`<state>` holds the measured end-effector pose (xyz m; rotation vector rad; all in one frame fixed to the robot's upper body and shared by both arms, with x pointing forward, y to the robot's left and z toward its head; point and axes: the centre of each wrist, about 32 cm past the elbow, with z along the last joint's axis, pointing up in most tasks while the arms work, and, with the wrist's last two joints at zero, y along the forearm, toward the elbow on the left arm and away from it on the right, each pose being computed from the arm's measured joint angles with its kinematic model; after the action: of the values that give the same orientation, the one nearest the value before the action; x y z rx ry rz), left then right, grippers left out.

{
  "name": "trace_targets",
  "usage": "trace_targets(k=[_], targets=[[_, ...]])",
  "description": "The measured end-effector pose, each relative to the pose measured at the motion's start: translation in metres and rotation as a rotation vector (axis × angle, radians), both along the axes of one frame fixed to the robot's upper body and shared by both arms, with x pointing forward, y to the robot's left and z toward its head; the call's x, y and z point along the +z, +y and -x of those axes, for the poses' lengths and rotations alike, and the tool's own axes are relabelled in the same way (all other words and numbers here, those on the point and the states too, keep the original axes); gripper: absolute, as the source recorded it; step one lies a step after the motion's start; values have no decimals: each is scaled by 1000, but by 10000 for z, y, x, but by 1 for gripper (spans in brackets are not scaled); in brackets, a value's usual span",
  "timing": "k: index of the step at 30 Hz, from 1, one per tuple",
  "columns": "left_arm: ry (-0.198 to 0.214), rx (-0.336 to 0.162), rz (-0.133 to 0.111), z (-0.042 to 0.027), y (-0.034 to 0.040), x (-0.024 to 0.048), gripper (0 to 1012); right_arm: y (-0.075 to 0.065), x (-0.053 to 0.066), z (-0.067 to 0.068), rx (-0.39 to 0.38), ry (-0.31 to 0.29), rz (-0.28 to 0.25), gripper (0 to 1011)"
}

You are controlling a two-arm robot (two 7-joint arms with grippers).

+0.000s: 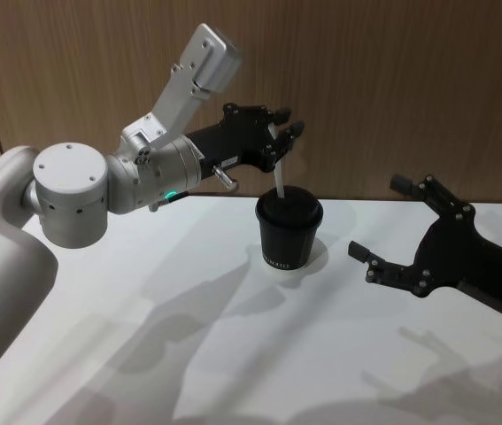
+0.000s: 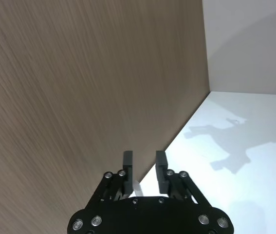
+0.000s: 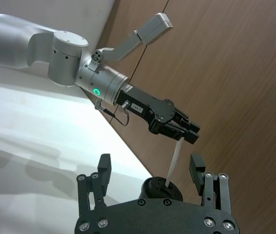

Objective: Pick up the straw with one hand, pass it to the other hand, and insert it into the cup.

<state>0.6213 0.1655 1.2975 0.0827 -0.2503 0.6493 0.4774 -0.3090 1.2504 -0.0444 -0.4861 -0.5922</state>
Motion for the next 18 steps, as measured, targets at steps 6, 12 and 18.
trace_targets(k=[6,12,18], targets=[[1,-2,0,-6,-9,-5,433,0,0,0,0,0,0,1001],[2,-2,0,-10,-12,-9,656,0,0,0,0,0,0,1001],[3,-3,0,-12,-15,-12,832,0,0,0,0,0,0,1001]])
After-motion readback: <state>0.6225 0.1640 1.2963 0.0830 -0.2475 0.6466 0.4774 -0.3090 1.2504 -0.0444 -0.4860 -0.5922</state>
